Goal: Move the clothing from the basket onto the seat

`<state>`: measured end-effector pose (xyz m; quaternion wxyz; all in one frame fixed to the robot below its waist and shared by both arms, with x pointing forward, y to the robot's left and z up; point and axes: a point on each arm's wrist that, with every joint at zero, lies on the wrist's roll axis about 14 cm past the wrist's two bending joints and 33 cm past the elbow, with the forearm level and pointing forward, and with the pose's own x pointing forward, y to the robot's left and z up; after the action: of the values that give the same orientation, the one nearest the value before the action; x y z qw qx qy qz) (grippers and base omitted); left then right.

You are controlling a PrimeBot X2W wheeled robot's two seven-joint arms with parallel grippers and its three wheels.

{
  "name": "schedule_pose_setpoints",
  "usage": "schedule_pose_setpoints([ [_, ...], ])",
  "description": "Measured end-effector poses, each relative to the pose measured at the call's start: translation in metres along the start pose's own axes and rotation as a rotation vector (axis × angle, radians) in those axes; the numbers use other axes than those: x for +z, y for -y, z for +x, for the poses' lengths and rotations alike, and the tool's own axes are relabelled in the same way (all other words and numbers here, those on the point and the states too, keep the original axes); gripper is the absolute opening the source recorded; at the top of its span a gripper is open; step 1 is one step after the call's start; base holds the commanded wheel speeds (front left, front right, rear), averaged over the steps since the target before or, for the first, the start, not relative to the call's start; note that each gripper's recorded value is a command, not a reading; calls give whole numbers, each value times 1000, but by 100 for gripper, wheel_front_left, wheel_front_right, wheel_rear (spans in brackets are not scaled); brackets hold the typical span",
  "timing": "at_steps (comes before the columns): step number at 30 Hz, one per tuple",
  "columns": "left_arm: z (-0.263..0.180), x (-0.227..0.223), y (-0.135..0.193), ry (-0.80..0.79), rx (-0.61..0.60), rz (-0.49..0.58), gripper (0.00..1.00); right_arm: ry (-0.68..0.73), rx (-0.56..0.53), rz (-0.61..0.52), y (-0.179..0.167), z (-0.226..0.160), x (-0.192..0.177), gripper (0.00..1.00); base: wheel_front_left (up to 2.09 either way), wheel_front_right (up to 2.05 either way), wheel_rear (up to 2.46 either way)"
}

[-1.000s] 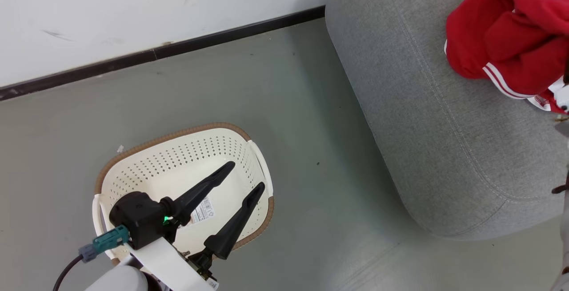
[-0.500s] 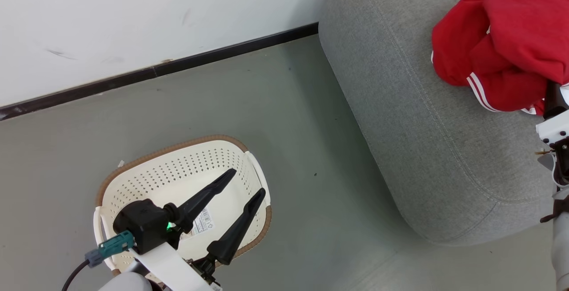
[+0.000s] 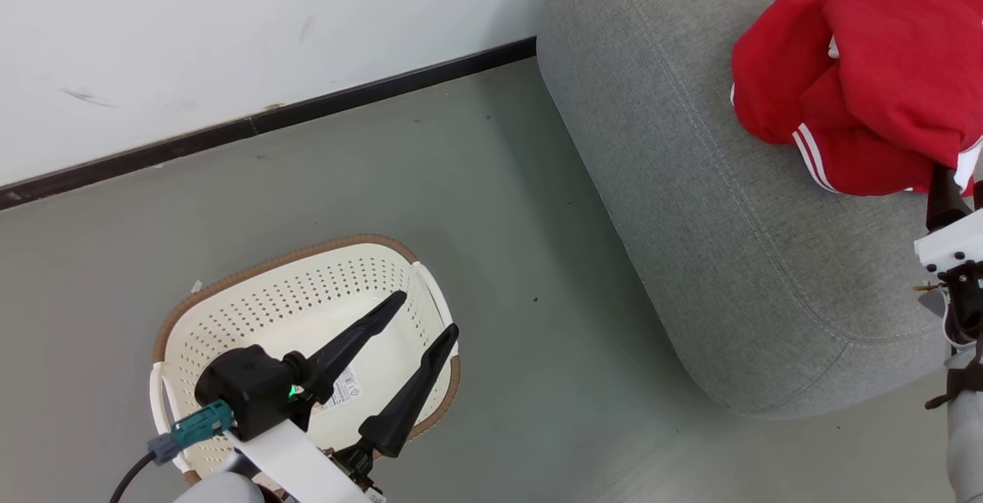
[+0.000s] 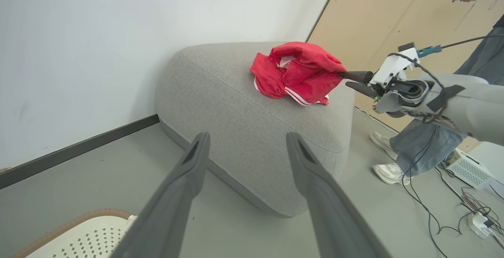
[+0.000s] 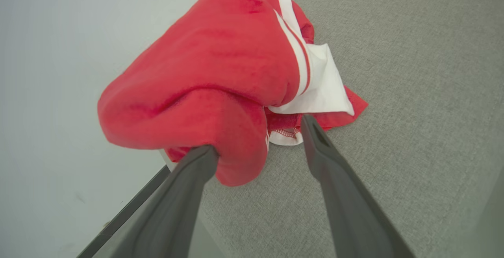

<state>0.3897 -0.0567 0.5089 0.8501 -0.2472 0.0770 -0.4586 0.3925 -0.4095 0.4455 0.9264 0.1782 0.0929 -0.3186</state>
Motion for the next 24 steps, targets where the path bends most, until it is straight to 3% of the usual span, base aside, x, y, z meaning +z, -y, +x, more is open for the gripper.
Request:
schedule_pose_setpoints([
  [24, -1, 2, 8, 1, -11, 11, 100, -68, 10, -43, 14, -27, -39, 100, 0, 0, 0],
])
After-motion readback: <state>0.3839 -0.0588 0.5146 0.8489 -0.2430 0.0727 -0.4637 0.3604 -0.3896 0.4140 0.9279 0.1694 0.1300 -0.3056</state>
